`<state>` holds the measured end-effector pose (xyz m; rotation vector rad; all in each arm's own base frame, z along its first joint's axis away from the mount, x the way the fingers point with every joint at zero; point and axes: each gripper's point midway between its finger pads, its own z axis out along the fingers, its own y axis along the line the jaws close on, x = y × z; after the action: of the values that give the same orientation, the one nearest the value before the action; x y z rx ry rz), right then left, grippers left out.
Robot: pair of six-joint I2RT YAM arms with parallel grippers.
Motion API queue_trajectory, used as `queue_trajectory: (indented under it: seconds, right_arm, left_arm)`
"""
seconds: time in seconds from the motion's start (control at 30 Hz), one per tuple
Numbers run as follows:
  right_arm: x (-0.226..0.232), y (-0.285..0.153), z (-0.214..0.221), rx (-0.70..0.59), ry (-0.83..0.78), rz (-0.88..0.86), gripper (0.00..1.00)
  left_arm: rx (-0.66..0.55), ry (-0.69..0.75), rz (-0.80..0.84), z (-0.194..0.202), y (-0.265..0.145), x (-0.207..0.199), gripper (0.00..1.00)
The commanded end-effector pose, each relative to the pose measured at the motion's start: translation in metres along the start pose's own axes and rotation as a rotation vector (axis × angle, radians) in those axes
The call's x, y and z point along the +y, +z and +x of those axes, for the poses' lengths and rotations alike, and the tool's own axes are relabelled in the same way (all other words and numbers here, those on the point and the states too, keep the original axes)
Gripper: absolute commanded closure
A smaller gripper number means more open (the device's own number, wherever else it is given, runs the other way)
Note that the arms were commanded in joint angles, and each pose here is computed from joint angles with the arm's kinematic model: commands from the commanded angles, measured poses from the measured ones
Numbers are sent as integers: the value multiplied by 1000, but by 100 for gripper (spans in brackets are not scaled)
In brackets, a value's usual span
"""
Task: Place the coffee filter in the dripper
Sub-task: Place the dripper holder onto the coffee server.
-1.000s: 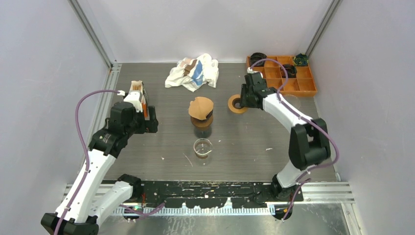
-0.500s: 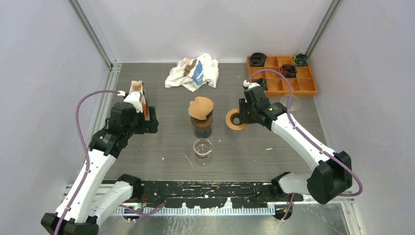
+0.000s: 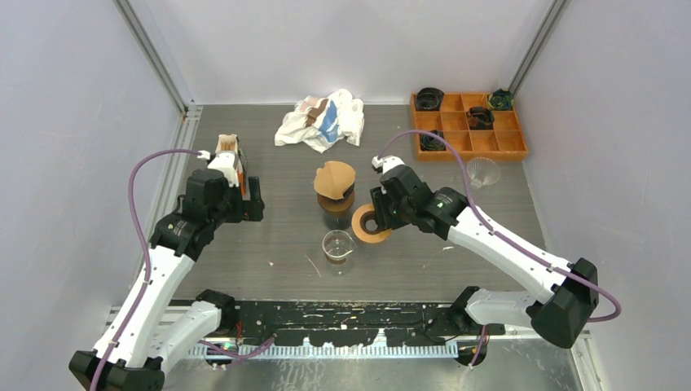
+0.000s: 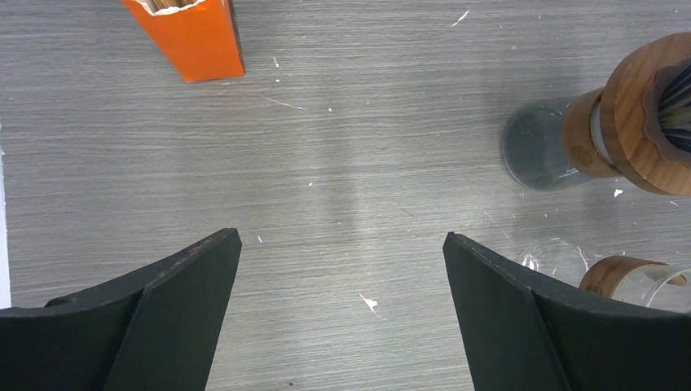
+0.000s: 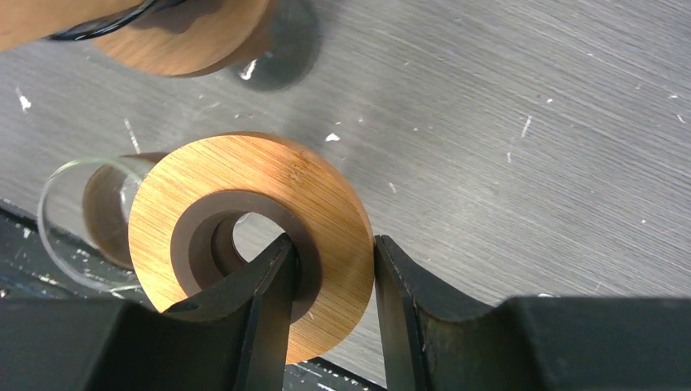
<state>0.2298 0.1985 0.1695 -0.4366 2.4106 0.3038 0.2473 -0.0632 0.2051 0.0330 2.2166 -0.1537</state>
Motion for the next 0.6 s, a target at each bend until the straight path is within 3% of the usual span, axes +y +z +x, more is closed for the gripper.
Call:
queue_trajectory:
  seconds: [0.0,0.57]
  right_arm:
    - [30,-18,-26,-83,-17,-53,88]
    - [101,-14,-26,-65,-153,-115,87]
  left_arm:
    - [-59,7,2,-15,1,0,1]
    - [-59,8,-2,-14,0,1,1]
